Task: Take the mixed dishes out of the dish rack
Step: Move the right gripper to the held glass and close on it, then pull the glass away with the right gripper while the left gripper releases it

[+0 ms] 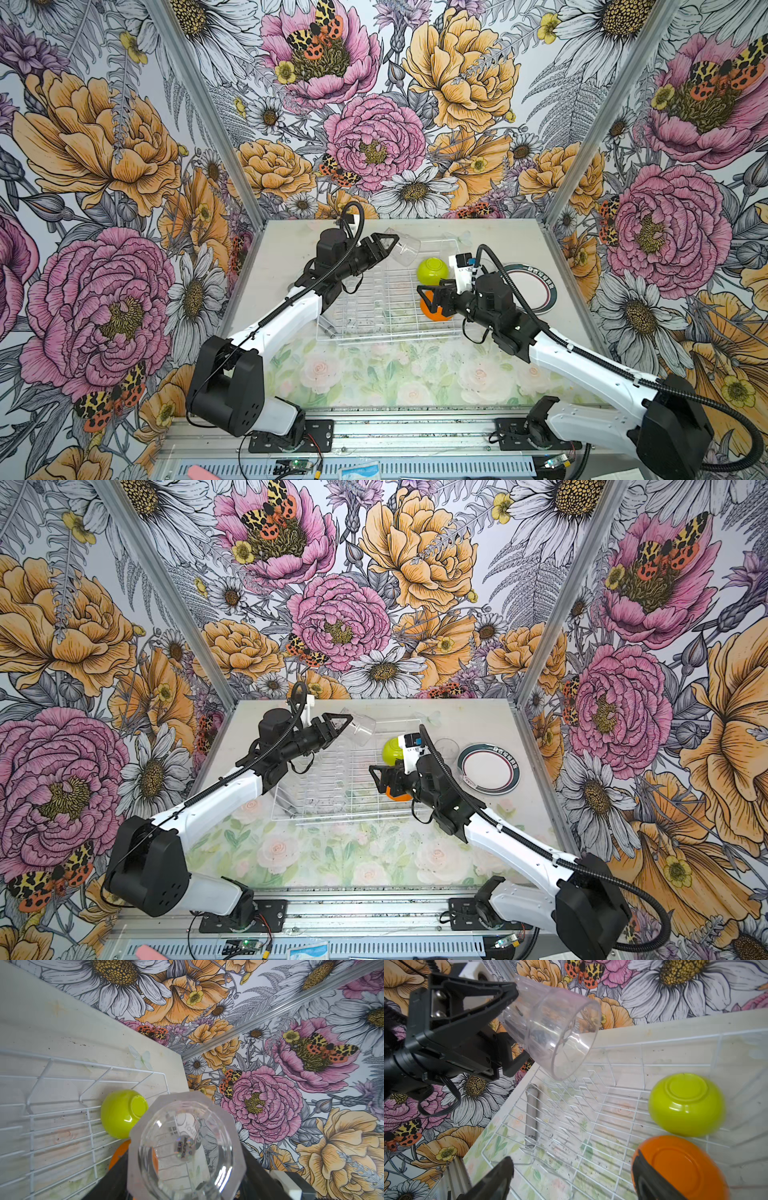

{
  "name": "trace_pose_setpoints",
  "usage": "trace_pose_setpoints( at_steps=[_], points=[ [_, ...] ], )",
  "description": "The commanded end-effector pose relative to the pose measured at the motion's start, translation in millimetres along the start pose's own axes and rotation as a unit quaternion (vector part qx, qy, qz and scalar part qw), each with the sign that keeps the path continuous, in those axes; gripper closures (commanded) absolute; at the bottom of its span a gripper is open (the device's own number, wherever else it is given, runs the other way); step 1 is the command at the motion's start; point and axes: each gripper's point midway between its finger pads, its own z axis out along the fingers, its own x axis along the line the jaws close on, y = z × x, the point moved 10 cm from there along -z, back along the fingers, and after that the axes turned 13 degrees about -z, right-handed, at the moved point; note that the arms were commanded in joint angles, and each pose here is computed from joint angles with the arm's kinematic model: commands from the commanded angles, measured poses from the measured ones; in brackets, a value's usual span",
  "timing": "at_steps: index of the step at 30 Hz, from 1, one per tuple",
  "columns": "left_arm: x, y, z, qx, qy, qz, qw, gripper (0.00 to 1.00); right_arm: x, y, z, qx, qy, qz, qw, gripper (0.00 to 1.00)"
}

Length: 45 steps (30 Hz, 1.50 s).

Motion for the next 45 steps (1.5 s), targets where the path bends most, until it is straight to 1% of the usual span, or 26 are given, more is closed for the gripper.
trace_pose_setpoints(
  at_steps=[1,6,10,13,18,21,29,34,40,42,44,45],
  points=[
    [-14.8,0.4,-11.5,0.004,-0.067,-0.021,0.998,0.47,14.6,36.9,6.3,-0.081,0.024,-0.038,0.996,0.13],
    [-15.1,-9.5,-16.0,0.018,-0.093,-0.048,0.994,0.47,21.0,46.4,14.4,-0.099,0.026,-0.046,0.994,0.19],
    [-15.6,-14.2,-18.2,0.026,-0.098,-0.051,0.993,0.47,25.6,53.2,18.1,-0.111,0.033,-0.047,0.992,0.24],
    [-18.3,-15.0,-22.4,0.023,-0.110,-0.053,0.992,0.47,25.4,54.9,23.2,-0.108,0.032,-0.044,0.993,0.32],
    [-19.7,-16.9,-27.3,0.021,-0.115,-0.052,0.992,0.47,28.9,58.1,23.9,-0.126,0.048,-0.036,0.990,0.37],
    [-19.2,-19.0,-28.6,0.024,-0.121,-0.055,0.991,0.46,28.7,61.3,24.3,-0.132,0.044,-0.034,0.990,0.41],
    [-14.8,-22.1,-30.0,0.027,-0.130,-0.065,0.989,0.46,33.1,65.1,35.9,-0.133,0.056,-0.031,0.989,0.51],
    [-13.0,-24.8,-28.6,0.029,-0.136,-0.068,0.988,0.46,33.2,65.9,45.8,-0.131,0.055,-0.026,0.989,0.56],
    [-8.4,-27.3,-24.3,0.039,-0.144,-0.080,0.986,0.46,30.1,66.9,52.7,-0.133,0.038,-0.020,0.990,0.69],
    [-7.1,-27.3,-24.2,0.039,-0.148,-0.083,0.985,0.46,29.4,66.1,54.1,-0.132,0.034,-0.018,0.990,0.78],
    [-5.7,-26.5,-24.1,0.037,-0.148,-0.085,0.985,0.46,28.0,65.9,53.7,-0.133,0.026,-0.012,0.991,0.91],
    [-4.7,-26.3,-24.1,0.036,-0.146,-0.086,0.985,0.46,27.3,65.5,53.2,-0.133,0.022,-0.009,0.991,0.96]
  ],
)
